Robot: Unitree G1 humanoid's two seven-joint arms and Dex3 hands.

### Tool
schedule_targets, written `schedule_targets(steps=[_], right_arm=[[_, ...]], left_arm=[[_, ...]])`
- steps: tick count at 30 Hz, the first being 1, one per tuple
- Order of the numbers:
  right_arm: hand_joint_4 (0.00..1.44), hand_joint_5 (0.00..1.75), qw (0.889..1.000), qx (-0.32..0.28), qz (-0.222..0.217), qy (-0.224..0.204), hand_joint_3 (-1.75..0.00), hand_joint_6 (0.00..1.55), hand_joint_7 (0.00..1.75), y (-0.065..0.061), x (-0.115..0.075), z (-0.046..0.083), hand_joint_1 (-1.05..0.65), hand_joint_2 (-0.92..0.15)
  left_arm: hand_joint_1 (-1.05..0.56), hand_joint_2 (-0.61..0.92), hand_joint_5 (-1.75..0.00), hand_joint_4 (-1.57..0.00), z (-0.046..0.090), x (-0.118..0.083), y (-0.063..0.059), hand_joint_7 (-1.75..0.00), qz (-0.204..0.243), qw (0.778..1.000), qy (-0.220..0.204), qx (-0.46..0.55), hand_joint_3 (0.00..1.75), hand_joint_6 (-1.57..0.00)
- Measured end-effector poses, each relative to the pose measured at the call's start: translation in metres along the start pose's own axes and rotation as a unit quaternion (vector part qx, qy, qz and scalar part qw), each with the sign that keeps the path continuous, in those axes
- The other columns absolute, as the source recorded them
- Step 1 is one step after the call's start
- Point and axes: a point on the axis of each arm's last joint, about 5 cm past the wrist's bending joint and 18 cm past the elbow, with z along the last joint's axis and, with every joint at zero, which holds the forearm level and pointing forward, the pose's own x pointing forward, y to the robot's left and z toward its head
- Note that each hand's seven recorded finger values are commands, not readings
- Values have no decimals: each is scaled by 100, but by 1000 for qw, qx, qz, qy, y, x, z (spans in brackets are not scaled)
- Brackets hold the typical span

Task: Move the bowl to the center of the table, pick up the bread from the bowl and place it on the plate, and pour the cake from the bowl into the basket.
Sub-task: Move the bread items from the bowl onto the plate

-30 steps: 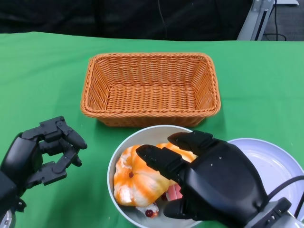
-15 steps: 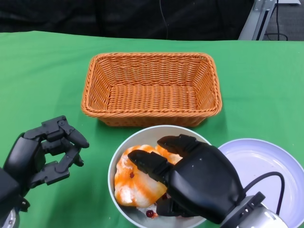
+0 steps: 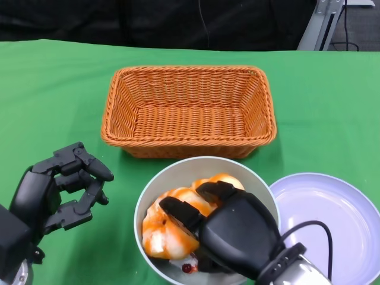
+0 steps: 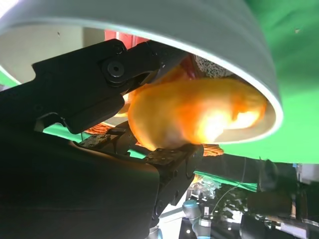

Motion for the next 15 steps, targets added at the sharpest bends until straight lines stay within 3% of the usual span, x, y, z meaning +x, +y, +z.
schedule_targets(steps=[9,13,15], right_arm=[[66,6,999,-8,-50,4,-1,54,1,26,6,4,-58,-91],[67,7,999,-6,-50,9,-1,55,1,29,9,6,-51,-91],[75,11,999,-6,-47,9,0,61,3,30,10,7,-45,-89]], left_arm=[[-9,71,-160,-74,3,1,-1,-135,8,1000,-7,-7,86,-70],[-9,71,-161,-74,3,1,-2,-135,9,1000,-9,-9,86,-70],[-9,71,-161,-74,3,1,-2,-135,10,1000,-9,-10,86,-70]])
